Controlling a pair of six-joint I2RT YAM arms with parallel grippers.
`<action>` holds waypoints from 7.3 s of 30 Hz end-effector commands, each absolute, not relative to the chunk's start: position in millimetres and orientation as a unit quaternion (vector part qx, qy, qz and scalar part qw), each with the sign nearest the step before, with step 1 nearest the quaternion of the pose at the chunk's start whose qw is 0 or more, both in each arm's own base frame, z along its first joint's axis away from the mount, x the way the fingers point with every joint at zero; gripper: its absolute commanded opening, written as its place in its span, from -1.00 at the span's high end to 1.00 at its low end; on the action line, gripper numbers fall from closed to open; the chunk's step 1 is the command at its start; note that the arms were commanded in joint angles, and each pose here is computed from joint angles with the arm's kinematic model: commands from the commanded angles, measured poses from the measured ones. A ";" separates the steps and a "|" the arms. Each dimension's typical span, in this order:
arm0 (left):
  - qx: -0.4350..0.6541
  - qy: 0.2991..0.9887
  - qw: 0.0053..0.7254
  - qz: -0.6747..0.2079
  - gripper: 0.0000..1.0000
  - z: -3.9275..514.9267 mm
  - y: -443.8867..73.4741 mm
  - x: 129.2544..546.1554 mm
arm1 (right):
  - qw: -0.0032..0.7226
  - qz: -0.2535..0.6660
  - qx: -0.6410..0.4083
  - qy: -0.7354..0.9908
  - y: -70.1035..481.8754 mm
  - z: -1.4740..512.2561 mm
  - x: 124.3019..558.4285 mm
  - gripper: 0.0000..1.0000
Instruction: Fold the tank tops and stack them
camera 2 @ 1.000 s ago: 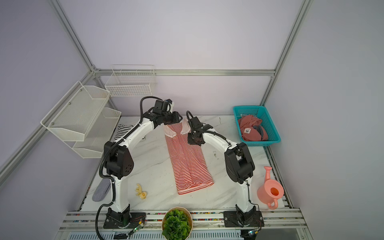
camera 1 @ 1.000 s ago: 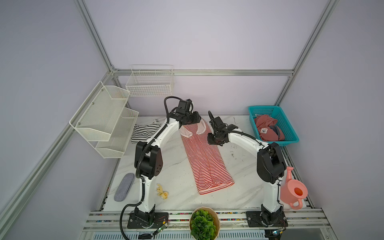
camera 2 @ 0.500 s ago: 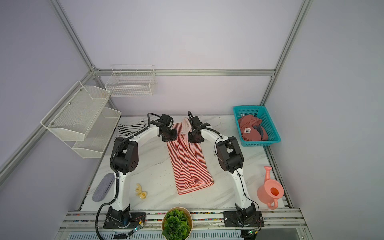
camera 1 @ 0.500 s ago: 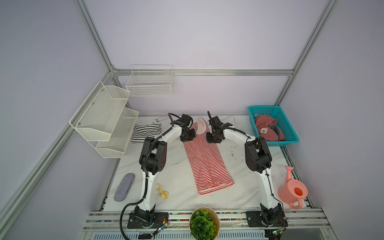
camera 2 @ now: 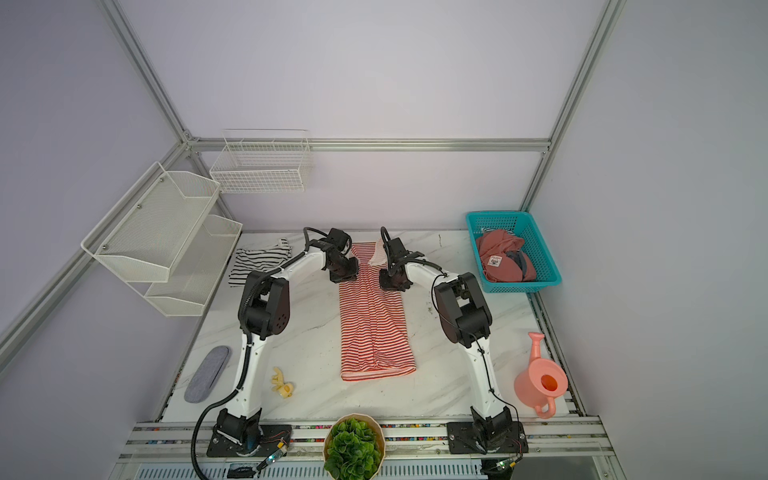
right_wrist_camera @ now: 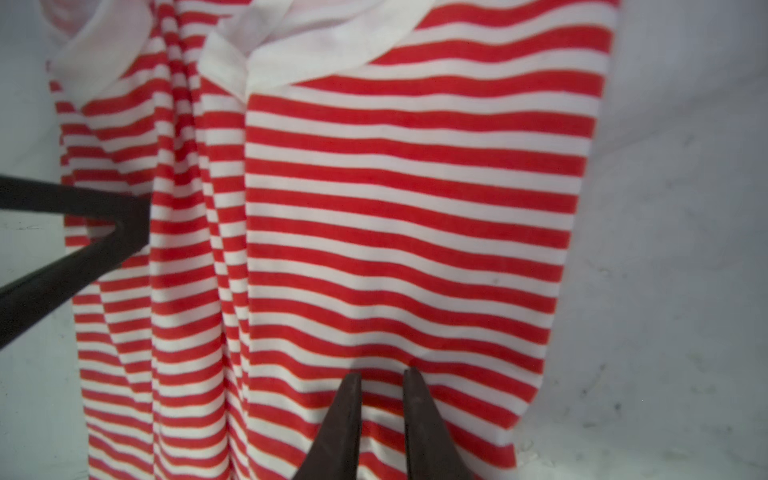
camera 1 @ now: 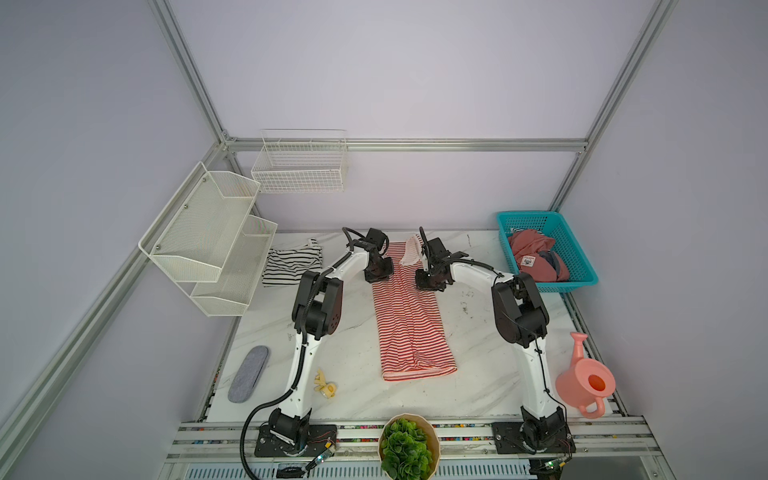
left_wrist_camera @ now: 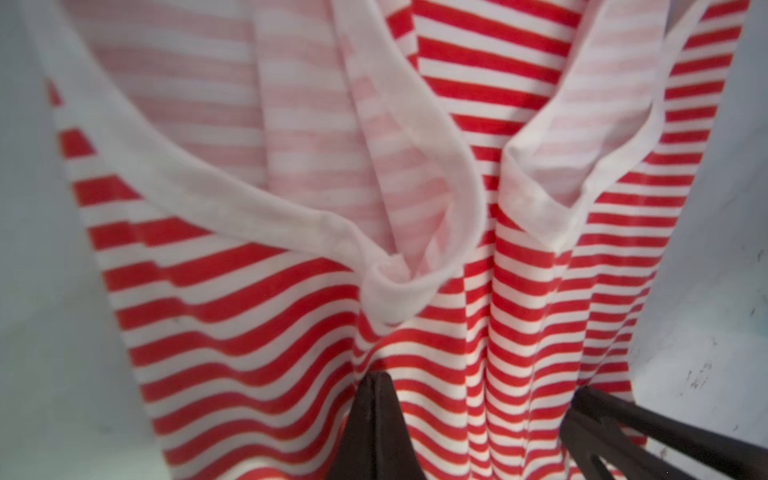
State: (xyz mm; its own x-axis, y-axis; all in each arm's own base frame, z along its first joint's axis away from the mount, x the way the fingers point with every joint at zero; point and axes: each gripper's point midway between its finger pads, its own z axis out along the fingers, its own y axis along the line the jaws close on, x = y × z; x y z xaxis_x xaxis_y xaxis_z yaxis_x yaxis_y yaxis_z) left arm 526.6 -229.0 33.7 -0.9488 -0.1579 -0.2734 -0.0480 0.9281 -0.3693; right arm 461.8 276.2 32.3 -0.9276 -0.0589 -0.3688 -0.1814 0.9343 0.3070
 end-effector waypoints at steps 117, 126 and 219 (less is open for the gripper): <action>-0.037 0.959 0.114 -0.255 1.00 131.5 -227.4 304.2 | 0.203 0.236 0.066 0.948 242.6 120.6 275.8 1.00; -0.047 0.947 0.153 -0.278 1.00 159.8 -229.4 367.6 | 0.248 0.241 0.045 0.937 233.0 149.4 345.3 1.00; -0.110 0.959 0.109 -0.237 -0.06 57.9 -198.6 430.4 | 0.173 0.317 0.060 0.931 211.4 47.5 424.4 -0.03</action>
